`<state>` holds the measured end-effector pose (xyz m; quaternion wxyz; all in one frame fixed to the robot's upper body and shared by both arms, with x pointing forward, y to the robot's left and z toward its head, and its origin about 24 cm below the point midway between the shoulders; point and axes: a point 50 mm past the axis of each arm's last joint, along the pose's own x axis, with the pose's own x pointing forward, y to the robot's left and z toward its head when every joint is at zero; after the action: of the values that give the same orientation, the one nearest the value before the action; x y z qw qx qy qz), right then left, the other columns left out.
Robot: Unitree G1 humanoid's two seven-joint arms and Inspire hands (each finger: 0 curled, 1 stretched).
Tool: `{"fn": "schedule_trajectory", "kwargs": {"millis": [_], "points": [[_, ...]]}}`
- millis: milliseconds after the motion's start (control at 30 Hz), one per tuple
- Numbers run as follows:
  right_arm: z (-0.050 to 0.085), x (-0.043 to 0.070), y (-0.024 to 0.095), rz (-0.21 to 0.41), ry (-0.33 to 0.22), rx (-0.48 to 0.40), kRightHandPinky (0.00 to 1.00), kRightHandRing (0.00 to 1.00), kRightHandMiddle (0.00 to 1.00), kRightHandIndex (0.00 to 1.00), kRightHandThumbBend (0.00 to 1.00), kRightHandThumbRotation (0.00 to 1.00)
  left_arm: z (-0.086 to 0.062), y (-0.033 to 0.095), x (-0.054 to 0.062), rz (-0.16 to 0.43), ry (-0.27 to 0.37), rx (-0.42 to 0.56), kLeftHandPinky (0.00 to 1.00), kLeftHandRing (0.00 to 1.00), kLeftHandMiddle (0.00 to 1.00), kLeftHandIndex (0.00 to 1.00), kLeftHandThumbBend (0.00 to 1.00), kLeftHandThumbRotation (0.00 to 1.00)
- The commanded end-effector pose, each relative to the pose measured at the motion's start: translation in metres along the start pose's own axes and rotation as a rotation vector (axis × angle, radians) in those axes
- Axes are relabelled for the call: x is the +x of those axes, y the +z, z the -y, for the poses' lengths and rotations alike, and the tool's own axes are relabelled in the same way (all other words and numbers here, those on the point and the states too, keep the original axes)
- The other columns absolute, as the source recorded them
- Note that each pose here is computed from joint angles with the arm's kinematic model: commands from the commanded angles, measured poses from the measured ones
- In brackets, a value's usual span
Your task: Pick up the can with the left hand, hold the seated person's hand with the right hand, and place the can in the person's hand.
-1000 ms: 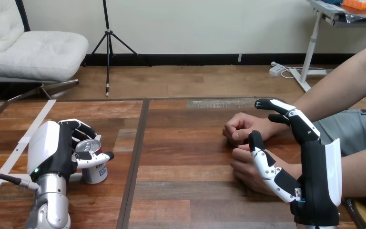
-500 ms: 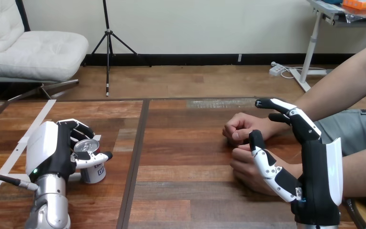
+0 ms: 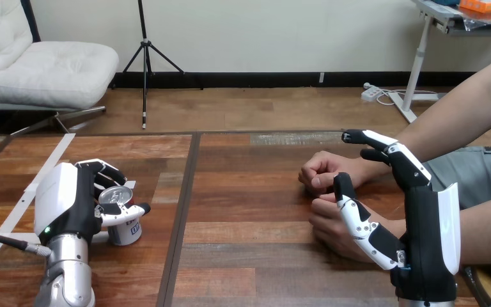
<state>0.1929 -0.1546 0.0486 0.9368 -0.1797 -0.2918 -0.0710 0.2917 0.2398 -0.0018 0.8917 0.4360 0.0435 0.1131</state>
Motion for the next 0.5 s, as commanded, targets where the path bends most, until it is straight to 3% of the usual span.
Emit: {"fn": "schedule_trajectory", "kwargs": {"millis": [0,133,467], "points": [[0.004,0.016,0.009,0.082,-0.032,0.004,0.7,0.78,0.74,0.68,0.32,0.26,-0.013,0.02,0.014,0.095,0.082,-0.034,0.42,0.45,0.49,0.49,0.77,0.0],[0.004,0.016,0.009,0.083,-0.031,0.006,0.7,0.78,0.74,0.68,0.32,0.26,-0.013,0.022,0.012,0.111,0.099,-0.094,0.41,0.44,0.48,0.49,0.77,0.0],[0.005,0.016,0.009,0.081,-0.037,0.007,0.7,0.77,0.74,0.69,0.33,0.24,-0.016,0.032,0.005,0.156,0.104,-0.451,0.39,0.42,0.47,0.48,0.74,0.0]]}}
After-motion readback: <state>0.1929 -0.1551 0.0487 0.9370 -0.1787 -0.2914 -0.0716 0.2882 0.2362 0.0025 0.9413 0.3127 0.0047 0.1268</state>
